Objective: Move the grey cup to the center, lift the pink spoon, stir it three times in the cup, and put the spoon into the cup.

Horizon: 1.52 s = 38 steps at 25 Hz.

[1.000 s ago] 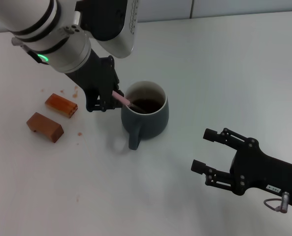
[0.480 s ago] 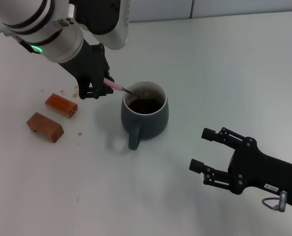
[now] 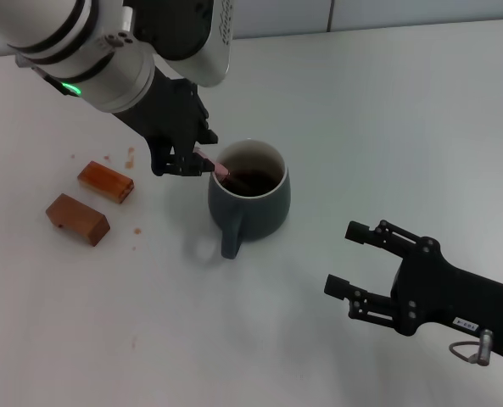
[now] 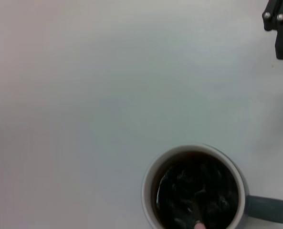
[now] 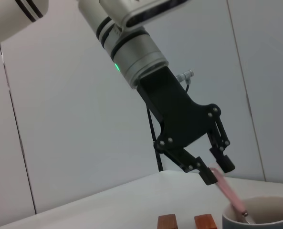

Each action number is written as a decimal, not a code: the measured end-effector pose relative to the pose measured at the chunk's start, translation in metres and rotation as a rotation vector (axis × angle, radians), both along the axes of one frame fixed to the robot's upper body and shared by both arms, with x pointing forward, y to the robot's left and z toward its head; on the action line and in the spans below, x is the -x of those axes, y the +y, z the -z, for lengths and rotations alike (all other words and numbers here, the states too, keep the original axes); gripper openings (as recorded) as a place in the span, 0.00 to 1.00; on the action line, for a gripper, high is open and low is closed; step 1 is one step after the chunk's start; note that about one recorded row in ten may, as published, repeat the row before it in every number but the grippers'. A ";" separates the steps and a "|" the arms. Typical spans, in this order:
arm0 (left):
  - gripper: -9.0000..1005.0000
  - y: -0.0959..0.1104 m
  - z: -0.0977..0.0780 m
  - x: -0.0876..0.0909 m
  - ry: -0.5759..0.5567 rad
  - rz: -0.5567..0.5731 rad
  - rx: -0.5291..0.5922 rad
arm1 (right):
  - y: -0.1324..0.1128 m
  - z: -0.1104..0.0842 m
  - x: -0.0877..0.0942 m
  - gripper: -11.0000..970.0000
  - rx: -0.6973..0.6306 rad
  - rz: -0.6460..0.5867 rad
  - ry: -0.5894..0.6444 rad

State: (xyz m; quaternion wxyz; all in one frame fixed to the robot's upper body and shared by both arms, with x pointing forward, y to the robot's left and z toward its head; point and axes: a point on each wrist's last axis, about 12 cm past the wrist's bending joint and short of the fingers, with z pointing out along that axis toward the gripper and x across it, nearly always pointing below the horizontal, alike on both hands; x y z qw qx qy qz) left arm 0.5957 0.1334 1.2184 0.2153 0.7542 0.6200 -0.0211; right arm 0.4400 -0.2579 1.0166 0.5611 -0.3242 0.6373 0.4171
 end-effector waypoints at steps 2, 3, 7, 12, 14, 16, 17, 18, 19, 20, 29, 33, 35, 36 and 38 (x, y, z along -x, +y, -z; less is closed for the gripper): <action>0.34 0.000 0.000 0.000 0.000 0.000 0.000 | 0.000 0.000 0.000 0.84 0.000 -0.001 -0.001; 0.38 0.000 0.000 0.000 0.002 0.000 0.003 | 0.000 0.000 -0.001 0.84 0.000 -0.002 -0.002; 0.47 0.005 -0.005 0.000 -0.014 -0.015 0.050 | 0.001 -0.001 -0.001 0.84 0.000 -0.003 -0.003; 0.57 0.034 -0.035 0.001 -0.097 -0.058 0.326 | 0.001 -0.001 -0.001 0.84 0.000 -0.004 -0.003; 0.62 0.073 -0.052 0.009 -0.171 -0.076 0.608 | 0.001 -0.001 -0.001 0.84 -0.003 -0.005 -0.004; 0.67 0.091 -0.050 0.012 -0.184 -0.109 0.669 | 0.000 -0.001 0.000 0.84 -0.006 -0.005 -0.009; 0.70 0.107 -0.048 0.017 -0.200 -0.123 0.743 | 0.000 -0.001 0.000 0.84 -0.007 -0.004 -0.011; 0.73 0.107 -0.048 0.017 -0.200 -0.123 0.743 | 0.000 -0.002 0.000 0.84 -0.008 -0.003 -0.013; 0.75 0.140 -0.031 0.029 -0.207 -0.173 0.851 | 0.000 -0.002 0.000 0.84 -0.010 -0.003 -0.014; 0.78 0.159 -0.015 0.037 -0.200 -0.209 0.902 | 0.000 -0.002 0.000 0.84 -0.013 -0.003 -0.017; 0.79 0.205 0.109 0.089 0.005 -0.382 1.095 | 0.000 -0.008 -0.005 0.84 -0.022 -0.010 -0.045; 0.79 0.187 0.139 0.110 0.017 -0.355 1.129 | 0.001 -0.009 -0.008 0.84 -0.022 -0.017 -0.053; 0.79 0.179 0.148 0.115 0.030 -0.345 1.136 | 0.002 -0.010 -0.009 0.84 -0.022 -0.019 -0.056; 0.79 0.175 0.152 0.117 0.053 -0.343 1.145 | 0.002 -0.010 -0.010 0.84 -0.021 -0.020 -0.057; 0.79 0.171 0.155 0.118 0.076 -0.341 1.153 | 0.002 -0.011 -0.010 0.84 -0.023 -0.022 -0.060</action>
